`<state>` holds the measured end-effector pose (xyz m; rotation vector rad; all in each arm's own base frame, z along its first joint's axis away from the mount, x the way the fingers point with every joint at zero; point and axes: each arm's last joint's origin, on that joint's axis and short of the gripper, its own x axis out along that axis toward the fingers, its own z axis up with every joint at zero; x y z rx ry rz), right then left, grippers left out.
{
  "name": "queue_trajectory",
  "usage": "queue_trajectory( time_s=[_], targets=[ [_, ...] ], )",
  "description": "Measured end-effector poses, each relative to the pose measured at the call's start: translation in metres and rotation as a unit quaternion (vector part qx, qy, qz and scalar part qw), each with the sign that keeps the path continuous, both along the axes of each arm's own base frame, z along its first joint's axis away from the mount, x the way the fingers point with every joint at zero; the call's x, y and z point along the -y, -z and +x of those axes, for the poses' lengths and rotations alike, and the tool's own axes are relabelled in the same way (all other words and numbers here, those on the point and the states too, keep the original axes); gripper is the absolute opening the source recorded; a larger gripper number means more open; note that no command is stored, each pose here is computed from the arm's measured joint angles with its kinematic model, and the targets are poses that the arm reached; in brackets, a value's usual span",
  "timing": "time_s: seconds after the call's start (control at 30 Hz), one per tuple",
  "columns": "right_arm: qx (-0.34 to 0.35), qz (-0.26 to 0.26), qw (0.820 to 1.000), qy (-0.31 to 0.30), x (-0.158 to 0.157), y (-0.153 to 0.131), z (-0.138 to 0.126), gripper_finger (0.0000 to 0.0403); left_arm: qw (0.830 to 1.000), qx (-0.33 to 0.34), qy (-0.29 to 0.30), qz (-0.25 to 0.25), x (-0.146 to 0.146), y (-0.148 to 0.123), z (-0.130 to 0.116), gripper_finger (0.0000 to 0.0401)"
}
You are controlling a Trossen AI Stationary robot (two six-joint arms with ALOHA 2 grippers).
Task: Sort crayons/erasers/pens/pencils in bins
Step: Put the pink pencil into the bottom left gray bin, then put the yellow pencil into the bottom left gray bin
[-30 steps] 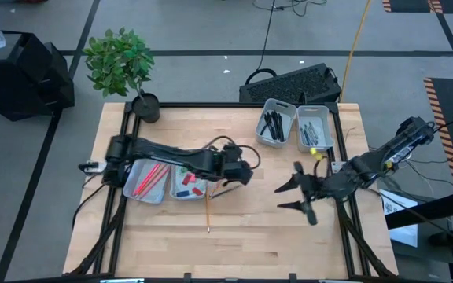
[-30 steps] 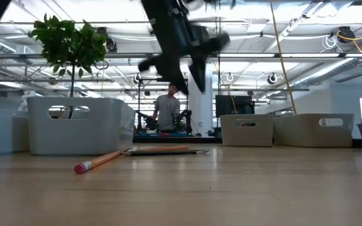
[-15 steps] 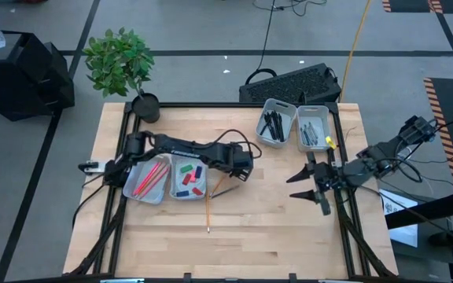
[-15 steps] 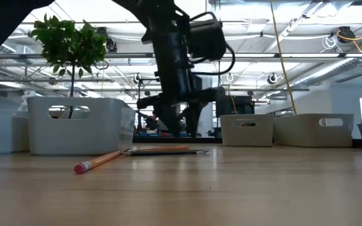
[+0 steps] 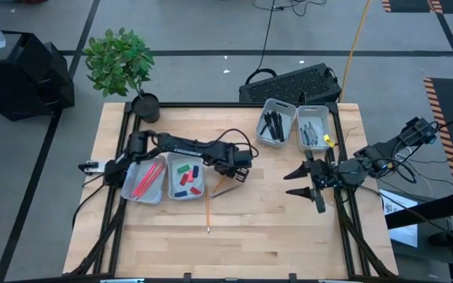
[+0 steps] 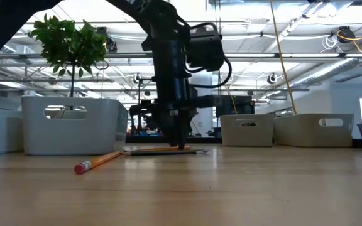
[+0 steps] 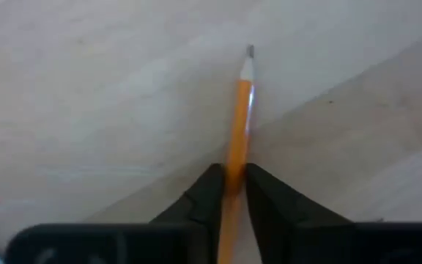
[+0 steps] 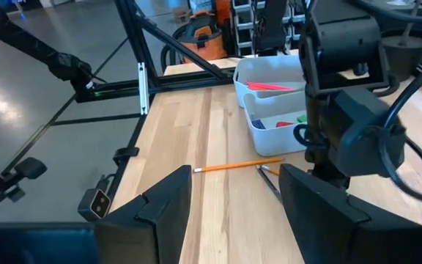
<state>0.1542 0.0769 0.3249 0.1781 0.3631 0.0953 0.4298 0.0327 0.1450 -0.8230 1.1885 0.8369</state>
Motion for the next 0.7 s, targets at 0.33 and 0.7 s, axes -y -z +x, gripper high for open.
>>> queue_trajectory(
  time_s=[0.33, 0.7],
  targets=[
    [-0.002, 0.000, 1.000, 0.000, 0.000, 0.000, 0.000, 0.0201, 0.996, 0.092, -0.001, -0.003, 0.015, -0.004, 0.018, 0.0011],
    [-0.004, 0.002, 1.000, -0.001, 0.000, 0.001, 0.000, 0.0201, 0.971, 0.211, 0.013, 0.108, 0.023, -0.007, 0.043, 0.0003]
  ],
)
